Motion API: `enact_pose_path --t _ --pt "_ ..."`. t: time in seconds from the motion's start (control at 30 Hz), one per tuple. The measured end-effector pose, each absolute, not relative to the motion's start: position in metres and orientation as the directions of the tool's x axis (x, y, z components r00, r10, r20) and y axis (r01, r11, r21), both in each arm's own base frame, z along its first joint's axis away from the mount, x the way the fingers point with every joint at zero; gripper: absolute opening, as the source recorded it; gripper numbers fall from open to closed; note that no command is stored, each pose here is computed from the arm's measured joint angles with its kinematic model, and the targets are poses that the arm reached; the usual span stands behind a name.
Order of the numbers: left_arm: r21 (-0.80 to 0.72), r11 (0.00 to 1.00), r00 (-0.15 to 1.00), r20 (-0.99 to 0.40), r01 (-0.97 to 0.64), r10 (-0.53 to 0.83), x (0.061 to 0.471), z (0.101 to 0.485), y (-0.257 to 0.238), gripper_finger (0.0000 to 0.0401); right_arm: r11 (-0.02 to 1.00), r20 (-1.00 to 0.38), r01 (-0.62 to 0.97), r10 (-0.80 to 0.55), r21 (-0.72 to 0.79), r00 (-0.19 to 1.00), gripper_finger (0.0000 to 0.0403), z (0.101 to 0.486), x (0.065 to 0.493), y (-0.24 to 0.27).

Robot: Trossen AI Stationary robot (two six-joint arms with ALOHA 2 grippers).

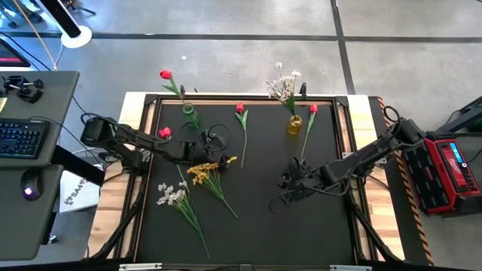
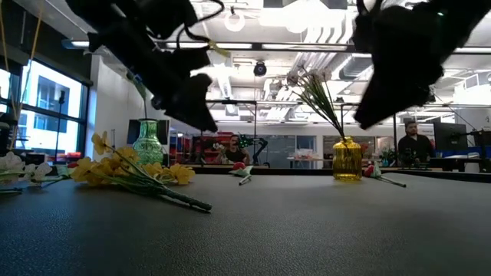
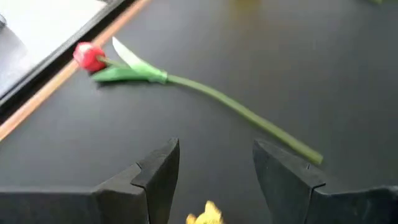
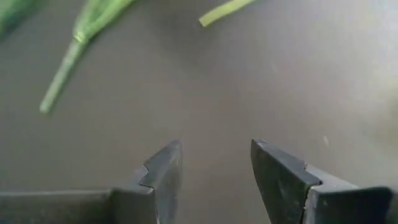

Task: Sort flowers into vase by color
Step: Put the yellow flowers into the yellow flower vase

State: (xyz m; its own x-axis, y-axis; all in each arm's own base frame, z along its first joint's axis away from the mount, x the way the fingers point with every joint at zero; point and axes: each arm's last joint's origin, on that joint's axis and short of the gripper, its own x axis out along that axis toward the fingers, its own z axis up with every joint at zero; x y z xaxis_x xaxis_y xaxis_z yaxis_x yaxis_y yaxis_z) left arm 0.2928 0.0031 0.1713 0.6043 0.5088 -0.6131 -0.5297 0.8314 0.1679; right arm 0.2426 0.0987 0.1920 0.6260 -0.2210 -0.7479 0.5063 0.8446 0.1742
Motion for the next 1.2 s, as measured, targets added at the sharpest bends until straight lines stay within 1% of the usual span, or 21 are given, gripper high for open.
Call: enact_pose_path --t 0.1,0.27,0.4,0.47,0.57,0.6,0.67,0.8,0.87,0.97,1.03,1.07,1.13,1.2 --pt "0.212 0.836 0.56 -0.656 -0.506 0.506 0.286 0.174 0.005 0.0193 0.876 -0.698 0.444 -0.198 0.19 0.688 0.0177 0.197 0.249 0.102" --pt "0.254 0.828 0.517 -0.678 -0.5 0.521 0.266 0.193 0.007 0.0193 0.924 -0.616 0.331 -0.148 0.193 0.774 0.0177 0.203 0.26 0.108" --pt "0.245 0.834 0.523 -0.683 -0.495 0.51 0.25 0.21 0.001 0.0193 0.964 -0.648 0.186 -0.018 0.191 0.761 0.0177 0.202 0.254 0.122" --pt "0.235 0.843 0.537 -0.68 -0.484 0.499 0.243 0.213 -0.004 0.0193 0.963 -0.677 0.178 0.004 0.2 0.736 0.0177 0.199 0.248 0.129" --pt "0.217 0.859 0.561 -0.679 -0.464 0.474 0.233 0.212 -0.013 0.0193 0.937 -0.703 0.243 0.004 0.252 0.712 0.0177 0.196 0.241 0.135" --pt "0.207 0.864 0.57 -0.678 -0.458 0.465 0.229 0.21 -0.016 0.0193 0.925 -0.701 0.267 -0.001 0.272 0.714 0.0177 0.196 0.241 0.137" --pt "0.182 0.87 0.585 -0.676 -0.457 0.449 0.224 0.207 -0.022 0.0193 0.916 -0.681 0.262 0.017 0.305 0.732 0.0177 0.195 0.243 0.142" --pt "0.139 0.86 0.615 -0.644 -0.491 0.455 0.218 0.199 -0.031 0.0193 0.938 -0.566 0.127 0.085 0.324 0.82 0.0177 0.191 0.261 0.156" --pt "0.122 0.864 0.644 -0.617 -0.489 0.452 0.219 0.196 -0.035 0.0193 0.954 -0.463 0.025 0.121 0.298 0.878 0.0177 0.189 0.276 0.161" --pt "0.128 0.879 0.668 -0.602 -0.46 0.438 0.219 0.197 -0.039 0.0193 0.954 -0.303 -0.122 0.206 0.276 0.93 0.0177 0.187 0.294 0.168" --pt "0.123 0.885 0.686 -0.587 -0.449 0.429 0.221 0.198 -0.041 0.0193 0.952 -0.221 -0.173 0.231 0.251 0.948 0.0177 0.185 0.303 0.166" --pt "0.117 0.889 0.694 -0.582 -0.444 0.423 0.22 0.2 -0.043 0.0193 0.955 -0.197 -0.173 0.223 0.241 0.955 0.0177 0.184 0.308 0.164" --pt "0.102 0.894 0.707 -0.575 -0.437 0.411 0.219 0.201 -0.046 0.0193 0.968 -0.207 -0.12 0.167 0.22 0.964 0.0177 0.184 0.321 0.159" --pt "0.085 0.899 0.71 -0.583 -0.43 0.395 0.218 0.2 -0.051 0.0193 0.984 -0.288 -0.044 0.094 0.173 0.953 0.0177 0.181 0.336 0.154"
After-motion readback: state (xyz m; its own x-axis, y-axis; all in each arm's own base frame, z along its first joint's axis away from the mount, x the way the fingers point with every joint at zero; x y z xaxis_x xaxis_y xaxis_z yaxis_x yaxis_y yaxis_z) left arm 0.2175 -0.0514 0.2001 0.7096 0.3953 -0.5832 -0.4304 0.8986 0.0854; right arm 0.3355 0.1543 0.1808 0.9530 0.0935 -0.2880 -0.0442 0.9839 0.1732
